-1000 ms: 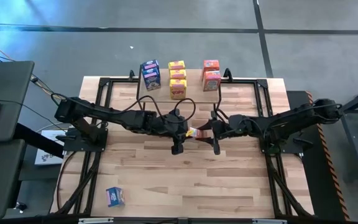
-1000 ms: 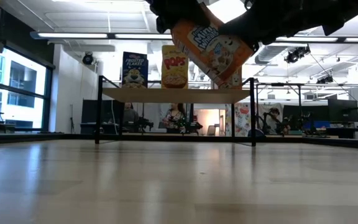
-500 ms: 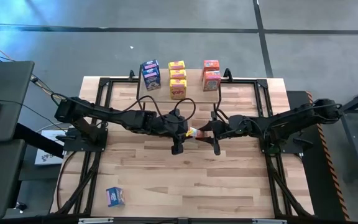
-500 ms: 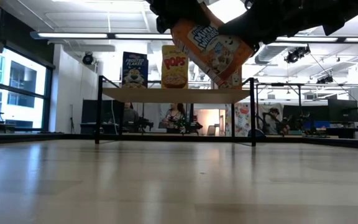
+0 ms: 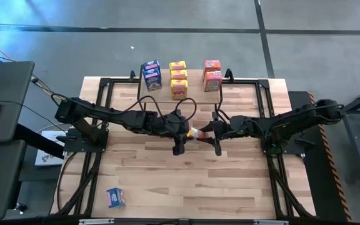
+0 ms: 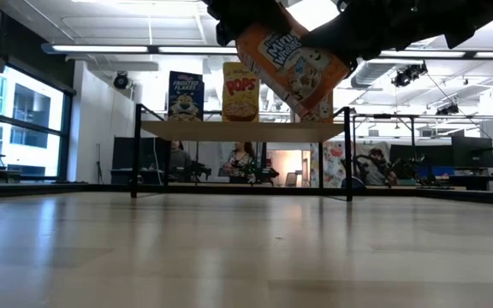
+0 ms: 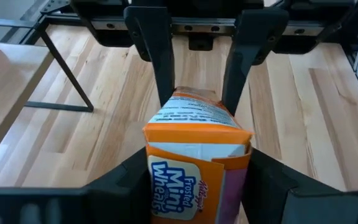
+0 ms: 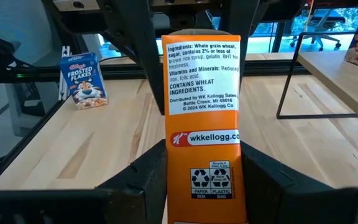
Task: Stack cereal on shelf
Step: Put the orange cereal box and aligned with the other orange cereal boxes on the shelf
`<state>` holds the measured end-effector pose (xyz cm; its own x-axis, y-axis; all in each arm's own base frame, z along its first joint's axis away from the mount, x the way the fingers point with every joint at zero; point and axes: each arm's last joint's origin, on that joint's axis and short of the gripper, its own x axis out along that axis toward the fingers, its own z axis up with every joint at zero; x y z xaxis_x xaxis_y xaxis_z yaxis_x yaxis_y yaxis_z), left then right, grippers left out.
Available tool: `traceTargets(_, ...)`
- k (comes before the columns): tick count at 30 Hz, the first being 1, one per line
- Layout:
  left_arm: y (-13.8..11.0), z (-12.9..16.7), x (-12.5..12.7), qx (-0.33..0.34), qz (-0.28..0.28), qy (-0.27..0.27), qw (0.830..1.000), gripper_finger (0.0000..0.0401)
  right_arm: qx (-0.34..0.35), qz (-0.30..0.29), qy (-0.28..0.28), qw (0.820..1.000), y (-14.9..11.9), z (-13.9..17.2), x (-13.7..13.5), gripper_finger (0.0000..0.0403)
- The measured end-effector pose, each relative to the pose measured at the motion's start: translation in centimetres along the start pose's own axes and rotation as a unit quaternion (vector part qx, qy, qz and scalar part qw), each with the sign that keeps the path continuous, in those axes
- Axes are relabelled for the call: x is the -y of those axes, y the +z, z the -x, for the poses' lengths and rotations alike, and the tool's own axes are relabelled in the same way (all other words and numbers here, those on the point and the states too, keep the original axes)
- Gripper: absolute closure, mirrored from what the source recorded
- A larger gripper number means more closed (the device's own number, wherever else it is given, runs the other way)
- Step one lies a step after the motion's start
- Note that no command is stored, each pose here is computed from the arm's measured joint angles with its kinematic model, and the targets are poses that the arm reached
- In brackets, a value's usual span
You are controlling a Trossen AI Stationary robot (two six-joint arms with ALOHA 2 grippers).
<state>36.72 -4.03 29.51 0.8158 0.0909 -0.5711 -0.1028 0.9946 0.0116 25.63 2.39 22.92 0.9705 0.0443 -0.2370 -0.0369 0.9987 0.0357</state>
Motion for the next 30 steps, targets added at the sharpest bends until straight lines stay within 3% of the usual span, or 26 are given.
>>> traceTargets(14, 0.3, 0.0, 0.1, 0.014, -0.05, -0.007, 0.999, 0.0148, 0.0, 0.001, -0.001, 1.0, 0.0, 0.0, 0.0, 0.0252)
traceTargets(22, 0.6, 0.6, -0.1, 0.023, -0.037, 0.01, 0.999, 0.0144, 0.0, 0.001, -0.01, 1.0, 0.0, 0.0, 0.1, 0.0252)
traceTargets(30, 1.4, 3.4, -0.5, 0.04, -0.033, 0.009, 0.999, 0.0144, -0.008, 0.003, -0.015, 1.0, 0.4, 1.1, 0.1, 0.0252)
